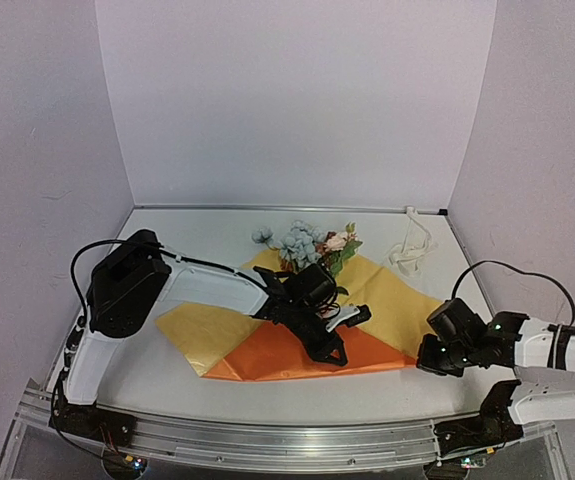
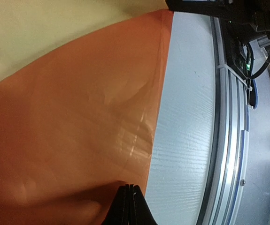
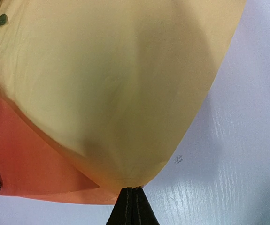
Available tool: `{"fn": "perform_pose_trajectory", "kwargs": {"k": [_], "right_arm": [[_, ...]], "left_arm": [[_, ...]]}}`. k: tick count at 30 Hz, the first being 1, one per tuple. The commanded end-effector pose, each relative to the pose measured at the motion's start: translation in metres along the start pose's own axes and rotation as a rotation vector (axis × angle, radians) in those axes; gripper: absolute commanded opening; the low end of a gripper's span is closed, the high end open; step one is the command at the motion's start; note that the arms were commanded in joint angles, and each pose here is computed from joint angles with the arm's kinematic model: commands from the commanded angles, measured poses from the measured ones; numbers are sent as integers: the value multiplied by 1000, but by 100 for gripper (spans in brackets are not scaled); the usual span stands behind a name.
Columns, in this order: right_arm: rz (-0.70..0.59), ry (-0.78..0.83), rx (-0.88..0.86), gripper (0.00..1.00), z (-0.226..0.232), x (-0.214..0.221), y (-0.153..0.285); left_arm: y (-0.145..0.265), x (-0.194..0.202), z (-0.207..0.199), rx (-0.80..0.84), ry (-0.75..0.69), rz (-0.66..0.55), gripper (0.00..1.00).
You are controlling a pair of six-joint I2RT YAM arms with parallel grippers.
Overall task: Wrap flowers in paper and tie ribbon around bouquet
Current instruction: Pick up the one-fourth-folded wrapping paper from the center of the board.
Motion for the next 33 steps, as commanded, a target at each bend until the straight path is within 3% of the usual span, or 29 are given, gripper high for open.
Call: {"fn": "perform_pose_trajectory", "kwargs": {"k": [1,14,27,33], "right_arm": [[-4,28,-22,0,10,-7,12],[7,93,-118,0,35,-14,31],[61,213,-427,0,97,-13,66],[72,263,-446,0,105,-12,73]], "left_arm": [[-4,-20,4,-106,-120,-14,1],[-33,7,18,-174,-118,62,0],[-33,8,18,-176,-117,55,0],[-27,0,14,-169,-116,22,0]]}}
Point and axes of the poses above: each gripper's point midway between its finger pads, its own y axis back along the fingers, its own z axis along the line the jaws close on, x = y × z, the point moved 3 cm from there along y, back along the fingers, and after that the axes turned 10 degrees about -y, right-handed, at the moved point
